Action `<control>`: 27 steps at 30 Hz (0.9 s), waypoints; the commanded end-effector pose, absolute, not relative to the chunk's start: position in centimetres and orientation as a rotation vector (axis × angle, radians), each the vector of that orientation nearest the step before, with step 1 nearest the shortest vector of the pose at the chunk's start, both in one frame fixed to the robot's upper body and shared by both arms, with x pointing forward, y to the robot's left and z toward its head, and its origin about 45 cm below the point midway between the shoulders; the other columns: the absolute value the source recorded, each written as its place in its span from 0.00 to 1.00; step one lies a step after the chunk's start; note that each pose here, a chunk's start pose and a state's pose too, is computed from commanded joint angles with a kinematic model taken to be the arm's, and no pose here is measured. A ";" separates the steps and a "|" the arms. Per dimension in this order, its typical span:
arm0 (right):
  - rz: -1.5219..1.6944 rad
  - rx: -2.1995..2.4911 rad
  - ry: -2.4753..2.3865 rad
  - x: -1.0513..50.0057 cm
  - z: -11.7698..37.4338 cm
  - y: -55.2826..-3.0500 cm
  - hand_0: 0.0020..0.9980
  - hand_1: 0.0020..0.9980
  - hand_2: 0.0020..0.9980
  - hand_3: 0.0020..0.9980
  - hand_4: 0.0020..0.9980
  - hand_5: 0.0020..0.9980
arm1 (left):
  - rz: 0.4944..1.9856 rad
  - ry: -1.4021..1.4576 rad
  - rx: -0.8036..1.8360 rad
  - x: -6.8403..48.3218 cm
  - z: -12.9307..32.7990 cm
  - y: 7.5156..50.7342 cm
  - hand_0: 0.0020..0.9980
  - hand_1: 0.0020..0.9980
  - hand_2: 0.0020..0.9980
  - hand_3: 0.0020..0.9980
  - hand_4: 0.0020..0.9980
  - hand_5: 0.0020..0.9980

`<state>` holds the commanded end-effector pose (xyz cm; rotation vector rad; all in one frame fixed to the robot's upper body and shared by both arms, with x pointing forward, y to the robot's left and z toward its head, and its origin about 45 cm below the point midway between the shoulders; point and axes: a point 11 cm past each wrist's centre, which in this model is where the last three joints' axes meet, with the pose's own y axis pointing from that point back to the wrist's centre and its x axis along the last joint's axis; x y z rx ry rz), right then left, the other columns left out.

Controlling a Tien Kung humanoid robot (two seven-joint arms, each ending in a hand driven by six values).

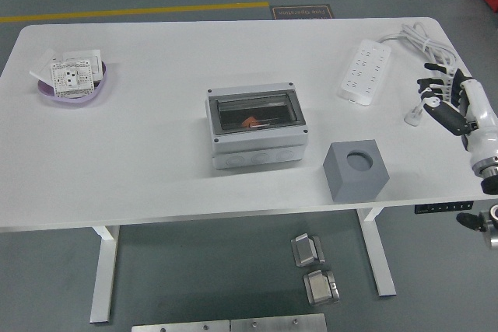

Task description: Pick up the cylinder from the cube,place it in the box,flap close box

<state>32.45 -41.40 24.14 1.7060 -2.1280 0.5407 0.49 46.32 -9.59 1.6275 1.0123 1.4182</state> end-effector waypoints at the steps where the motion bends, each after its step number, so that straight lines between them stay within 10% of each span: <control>1: 0.553 1.657 -2.124 32.4 24.5 -42.3 0.88 0.87 0.90 1.00 0.88 0.49 | 1.418 1.010 1.628 0.6 -9.6 46.3 0.66 0.65 0.64 0.67 0.62 0.54; 4: 0.583 1.508 -2.098 32.0 25.3 -44.6 0.88 0.87 0.90 1.00 0.88 0.49 | 1.416 1.007 1.628 0.7 -9.6 46.3 0.66 0.65 0.64 0.67 0.62 0.54; 5: 0.586 1.472 -2.081 32.0 25.3 -45.1 1.00 1.00 1.00 1.00 0.99 0.54 | 1.416 1.007 1.628 0.7 -9.6 46.3 0.66 0.65 0.64 0.67 0.62 0.53; 27: 0.540 1.632 -1.936 31.9 21.4 -39.2 1.00 1.00 1.00 1.00 1.00 0.64 | 1.409 1.010 1.630 0.7 -9.7 46.1 0.66 0.65 0.63 0.67 0.62 0.52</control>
